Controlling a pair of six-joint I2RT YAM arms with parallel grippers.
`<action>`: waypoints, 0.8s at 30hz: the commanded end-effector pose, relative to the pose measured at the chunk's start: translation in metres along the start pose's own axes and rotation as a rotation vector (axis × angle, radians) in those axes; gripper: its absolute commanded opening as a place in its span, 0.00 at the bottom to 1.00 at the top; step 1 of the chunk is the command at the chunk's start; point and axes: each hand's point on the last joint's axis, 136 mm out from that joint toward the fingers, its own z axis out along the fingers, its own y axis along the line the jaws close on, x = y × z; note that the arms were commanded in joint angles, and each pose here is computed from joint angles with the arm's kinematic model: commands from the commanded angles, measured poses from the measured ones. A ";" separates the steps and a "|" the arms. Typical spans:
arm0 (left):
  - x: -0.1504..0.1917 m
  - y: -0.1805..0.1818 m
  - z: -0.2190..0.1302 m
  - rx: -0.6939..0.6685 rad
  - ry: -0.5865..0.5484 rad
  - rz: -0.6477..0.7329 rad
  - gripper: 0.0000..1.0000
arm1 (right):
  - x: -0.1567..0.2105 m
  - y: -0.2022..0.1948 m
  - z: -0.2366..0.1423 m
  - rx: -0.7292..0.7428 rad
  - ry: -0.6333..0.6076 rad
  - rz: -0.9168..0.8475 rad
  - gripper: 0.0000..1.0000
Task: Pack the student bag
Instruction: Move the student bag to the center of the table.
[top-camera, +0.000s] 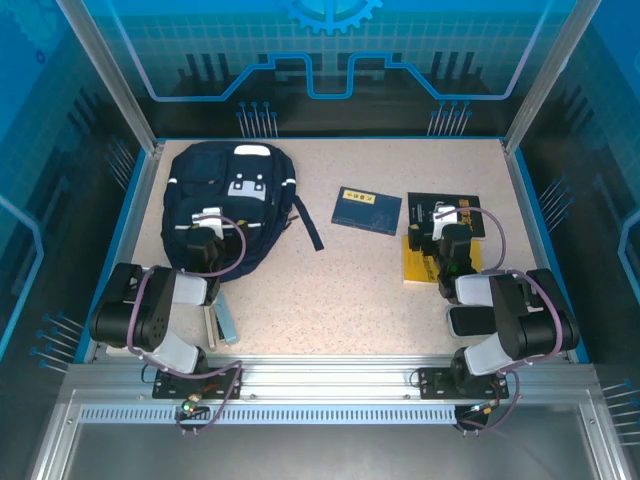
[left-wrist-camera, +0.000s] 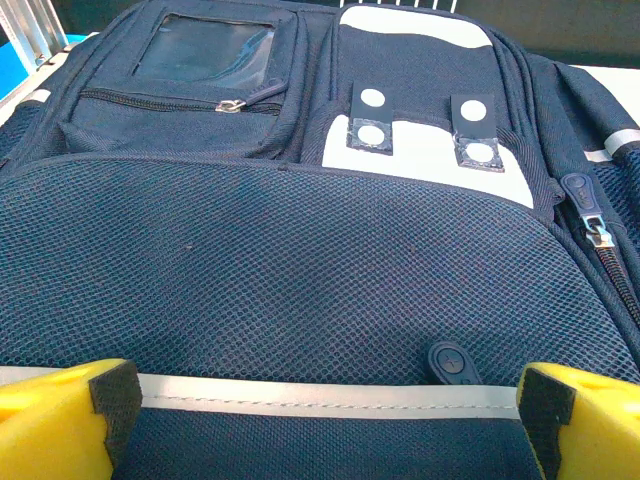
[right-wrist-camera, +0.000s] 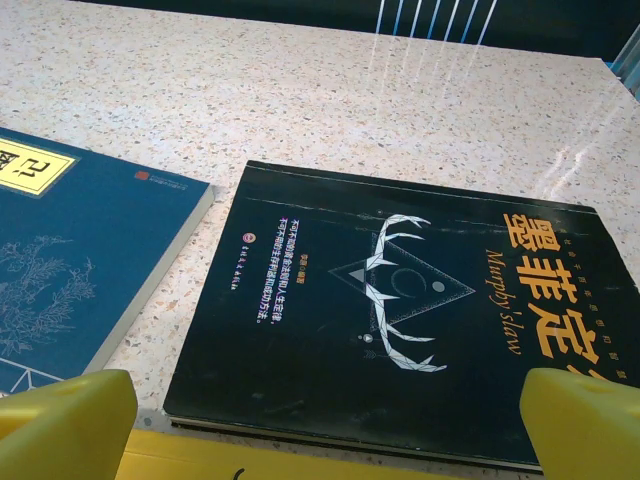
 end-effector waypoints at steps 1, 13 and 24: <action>-0.011 -0.001 0.002 0.015 -0.033 0.006 0.99 | -0.014 -0.008 0.003 0.028 -0.040 0.024 1.00; -0.011 -0.001 0.002 0.015 -0.033 0.006 0.99 | -0.014 -0.008 0.003 0.028 -0.040 0.024 1.00; -0.011 -0.001 0.002 0.014 -0.033 0.005 0.99 | -0.015 -0.008 0.003 0.024 -0.041 0.027 1.00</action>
